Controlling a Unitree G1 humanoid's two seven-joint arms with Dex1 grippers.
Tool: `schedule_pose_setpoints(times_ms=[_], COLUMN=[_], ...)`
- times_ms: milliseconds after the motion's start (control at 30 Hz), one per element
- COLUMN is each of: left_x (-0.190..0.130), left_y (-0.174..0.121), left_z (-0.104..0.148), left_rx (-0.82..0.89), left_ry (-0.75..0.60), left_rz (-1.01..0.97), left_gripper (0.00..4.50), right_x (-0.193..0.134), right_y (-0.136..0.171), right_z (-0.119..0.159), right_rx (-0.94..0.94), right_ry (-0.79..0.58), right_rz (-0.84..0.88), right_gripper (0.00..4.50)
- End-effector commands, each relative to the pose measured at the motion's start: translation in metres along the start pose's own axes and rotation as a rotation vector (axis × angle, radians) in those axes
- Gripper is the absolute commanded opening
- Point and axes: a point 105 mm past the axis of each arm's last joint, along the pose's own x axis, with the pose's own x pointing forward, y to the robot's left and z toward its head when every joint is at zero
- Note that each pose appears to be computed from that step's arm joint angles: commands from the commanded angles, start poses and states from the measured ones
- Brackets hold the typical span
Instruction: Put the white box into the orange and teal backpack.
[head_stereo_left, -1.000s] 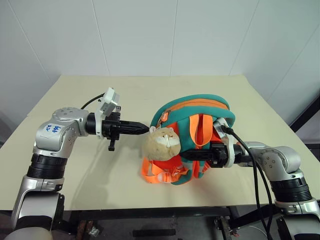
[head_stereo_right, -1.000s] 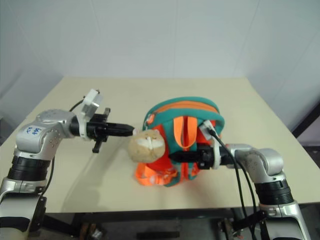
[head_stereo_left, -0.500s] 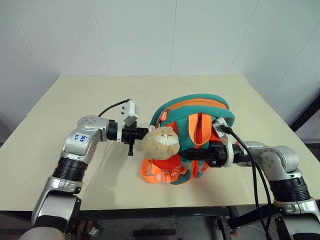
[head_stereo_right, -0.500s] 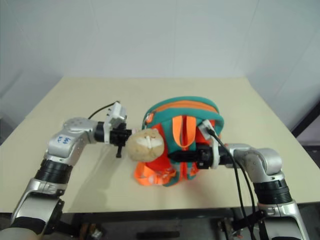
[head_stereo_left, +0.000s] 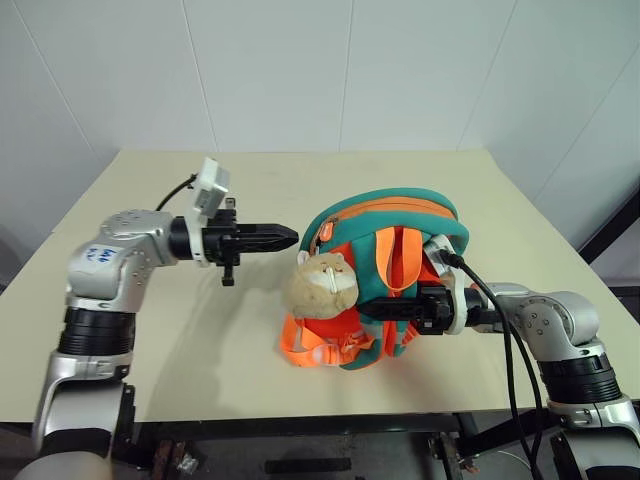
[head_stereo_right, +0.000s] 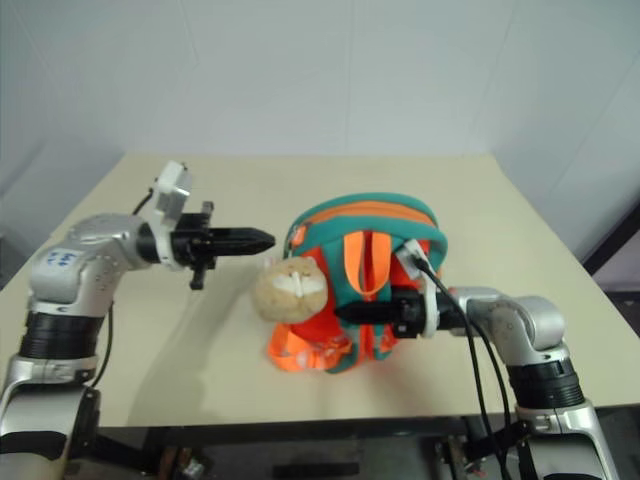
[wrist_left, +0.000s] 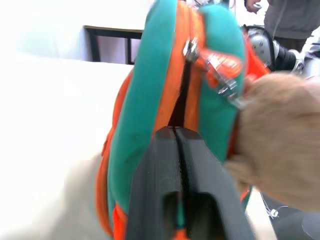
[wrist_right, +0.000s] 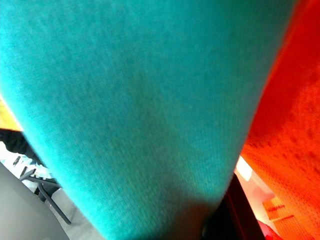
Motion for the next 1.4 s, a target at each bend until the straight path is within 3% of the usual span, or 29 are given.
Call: schedule_pose_setpoints(times_ms=[33, 333, 933, 1233, 1400], left_x=[-0.012, -0.015, 0.015, 0.041, 0.051], left_y=[-0.016, -0.043, -0.070, -0.054, -0.054], left_z=[0.012, 0.003, 0.002, -0.027, -0.027], left_rx=[-0.037, -0.217, -0.342, -0.279, -0.268], left_ry=[-0.021, 0.007, -0.048, 0.048, 0.021], left_rz=[-0.033, -0.094, -0.219, -0.142, -0.159], left_gripper=[1.53, 4.46, 4.49, 4.49, 4.49], right_x=[-0.001, 0.002, 0.005, 0.007, 0.006], right_y=[0.004, 0.001, 0.000, 0.001, 0.001], right_z=[0.006, 0.007, 0.004, 0.005, 0.005], right_rx=[-0.030, -0.035, -0.037, -0.042, -0.044], right_ry=[-0.013, -0.006, -0.011, -0.017, -0.020], right_rz=[0.018, 0.033, 0.040, 0.048, 0.045], right_gripper=[0.07, 0.07, 0.07, 0.07, 0.07])
